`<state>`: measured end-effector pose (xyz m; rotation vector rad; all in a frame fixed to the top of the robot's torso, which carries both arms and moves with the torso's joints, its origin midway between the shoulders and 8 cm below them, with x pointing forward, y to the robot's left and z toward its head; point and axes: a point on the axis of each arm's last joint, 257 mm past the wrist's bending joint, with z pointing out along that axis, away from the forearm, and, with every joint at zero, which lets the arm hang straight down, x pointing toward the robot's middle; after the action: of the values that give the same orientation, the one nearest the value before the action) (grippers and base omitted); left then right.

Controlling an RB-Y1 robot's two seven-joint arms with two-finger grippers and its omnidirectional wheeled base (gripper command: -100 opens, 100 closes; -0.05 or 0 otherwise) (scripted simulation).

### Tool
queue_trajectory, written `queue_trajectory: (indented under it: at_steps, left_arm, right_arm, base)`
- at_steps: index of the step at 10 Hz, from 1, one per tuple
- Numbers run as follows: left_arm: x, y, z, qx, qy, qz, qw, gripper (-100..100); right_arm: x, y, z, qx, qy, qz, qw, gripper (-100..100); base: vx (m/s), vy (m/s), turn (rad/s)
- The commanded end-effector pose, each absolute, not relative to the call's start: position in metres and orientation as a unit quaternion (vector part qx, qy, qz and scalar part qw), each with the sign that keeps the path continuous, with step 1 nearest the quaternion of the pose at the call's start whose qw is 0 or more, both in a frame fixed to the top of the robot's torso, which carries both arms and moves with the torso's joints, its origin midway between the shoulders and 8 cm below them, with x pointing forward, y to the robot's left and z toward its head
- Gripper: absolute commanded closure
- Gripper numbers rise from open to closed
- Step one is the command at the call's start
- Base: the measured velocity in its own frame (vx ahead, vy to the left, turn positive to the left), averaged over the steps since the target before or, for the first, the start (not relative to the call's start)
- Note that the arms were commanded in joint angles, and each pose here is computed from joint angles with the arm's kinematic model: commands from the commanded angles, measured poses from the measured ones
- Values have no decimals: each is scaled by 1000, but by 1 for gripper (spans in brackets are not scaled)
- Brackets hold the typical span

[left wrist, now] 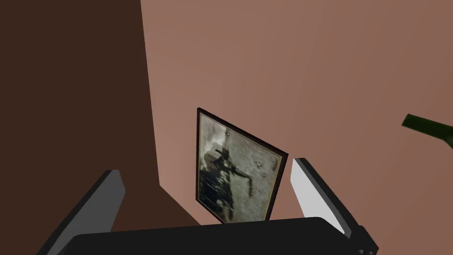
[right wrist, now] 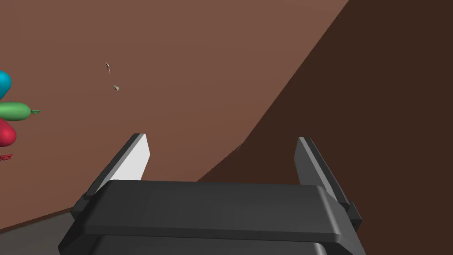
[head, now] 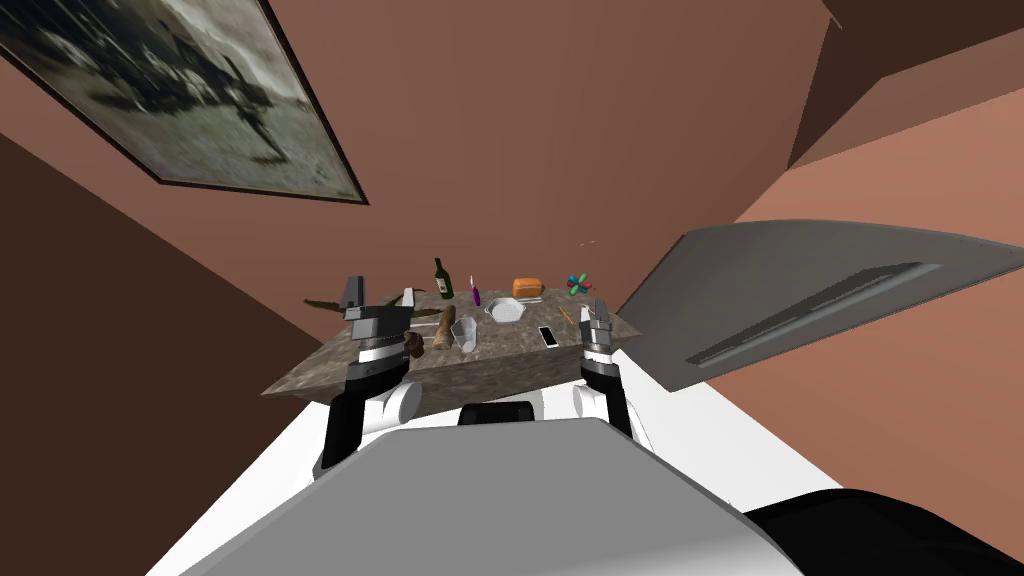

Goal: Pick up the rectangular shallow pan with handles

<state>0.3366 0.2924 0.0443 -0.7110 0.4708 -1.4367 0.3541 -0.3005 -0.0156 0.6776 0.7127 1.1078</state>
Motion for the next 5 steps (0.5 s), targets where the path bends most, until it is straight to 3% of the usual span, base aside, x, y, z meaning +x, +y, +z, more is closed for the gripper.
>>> queue_trajectory:
  at_steps: [1,5]
  left_arm:
    - [337,292,44,-316,209,-638,671,0]
    - [337,292,44,-316,209,-638,671,0]
  right_arm:
    - [354,-300,-20,295,344,497,740,-100]
    - [354,-299,-36,253,403,467,745,-100]
  base:
    - [-71,-7,37]
    - [-104,-3,48]
